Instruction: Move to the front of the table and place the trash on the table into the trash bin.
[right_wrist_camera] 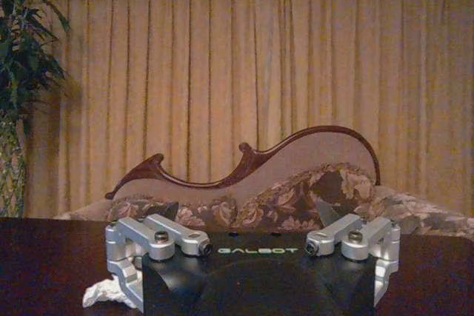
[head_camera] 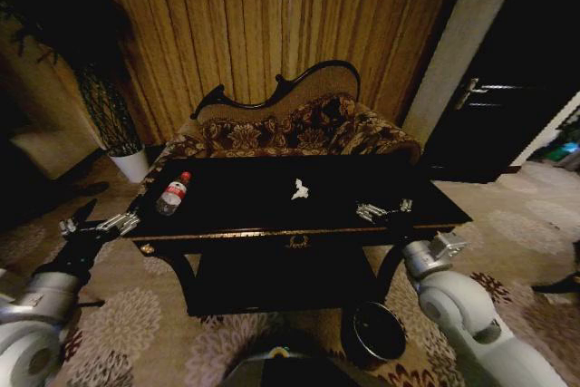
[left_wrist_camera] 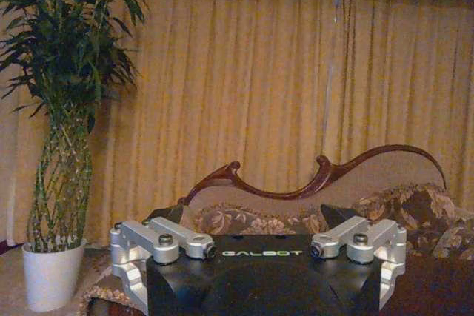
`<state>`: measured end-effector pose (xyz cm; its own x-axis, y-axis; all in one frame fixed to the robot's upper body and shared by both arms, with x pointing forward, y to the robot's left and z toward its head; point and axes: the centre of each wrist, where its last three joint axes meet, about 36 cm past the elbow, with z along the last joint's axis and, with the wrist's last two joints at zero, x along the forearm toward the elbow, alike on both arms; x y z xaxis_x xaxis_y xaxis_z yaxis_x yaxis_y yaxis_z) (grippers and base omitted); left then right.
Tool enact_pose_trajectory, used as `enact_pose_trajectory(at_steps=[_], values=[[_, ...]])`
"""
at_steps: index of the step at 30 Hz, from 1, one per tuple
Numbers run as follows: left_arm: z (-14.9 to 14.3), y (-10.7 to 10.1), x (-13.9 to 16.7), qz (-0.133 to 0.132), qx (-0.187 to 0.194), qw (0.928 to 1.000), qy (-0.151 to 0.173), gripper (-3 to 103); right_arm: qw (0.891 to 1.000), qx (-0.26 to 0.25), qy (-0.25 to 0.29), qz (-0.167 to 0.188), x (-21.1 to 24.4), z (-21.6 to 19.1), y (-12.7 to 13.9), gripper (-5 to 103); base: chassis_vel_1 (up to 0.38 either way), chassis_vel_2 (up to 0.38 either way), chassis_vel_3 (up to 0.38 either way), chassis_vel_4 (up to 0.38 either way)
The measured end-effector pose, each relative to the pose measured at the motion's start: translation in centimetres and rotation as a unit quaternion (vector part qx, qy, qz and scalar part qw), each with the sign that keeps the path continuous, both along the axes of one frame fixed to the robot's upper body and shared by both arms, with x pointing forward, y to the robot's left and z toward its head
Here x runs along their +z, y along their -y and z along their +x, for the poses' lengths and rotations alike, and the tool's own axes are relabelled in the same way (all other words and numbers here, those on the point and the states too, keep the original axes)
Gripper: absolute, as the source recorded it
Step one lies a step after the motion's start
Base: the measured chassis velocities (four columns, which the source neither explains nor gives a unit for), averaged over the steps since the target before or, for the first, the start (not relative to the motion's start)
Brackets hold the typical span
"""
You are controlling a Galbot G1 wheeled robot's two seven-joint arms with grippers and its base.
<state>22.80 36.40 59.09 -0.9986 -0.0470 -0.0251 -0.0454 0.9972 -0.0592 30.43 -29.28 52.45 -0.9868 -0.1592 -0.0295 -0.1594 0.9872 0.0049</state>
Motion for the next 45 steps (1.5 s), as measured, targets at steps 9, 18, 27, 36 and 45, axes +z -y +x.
enact_pose_trajectory(at_steps=[9,18,27,36,45], values=[[-0.4,-0.2,-0.1,-0.003,0.009,1.0000,-0.001,100,0.999,0.041,-0.030,0.012,0.7,1.4,0.0,100,-0.005,0.003,0.003,-0.006],[-1.1,-0.7,-0.2,0.000,0.030,0.9995,0.001,100,0.993,0.065,-0.099,0.000,1.3,5.8,0.5,100,0.000,0.000,0.000,0.000],[-1.8,-1.0,-0.4,-0.003,0.048,0.9988,-0.001,100,0.982,0.065,-0.170,-0.048,4.1,8.3,-2.1,100,0.000,0.000,0.000,0.000],[-2.6,-1.4,-0.5,0.001,0.058,0.9983,-0.002,100,0.982,0.087,-0.164,-0.038,4.0,11.4,-4.6,100,0.000,0.000,0.000,0.000],[-2.7,-1.4,-0.6,0.001,0.058,0.9983,0.000,100,0.972,0.146,-0.182,-0.014,3.4,12.3,-7.2,100,0.000,0.000,0.000,0.000]])
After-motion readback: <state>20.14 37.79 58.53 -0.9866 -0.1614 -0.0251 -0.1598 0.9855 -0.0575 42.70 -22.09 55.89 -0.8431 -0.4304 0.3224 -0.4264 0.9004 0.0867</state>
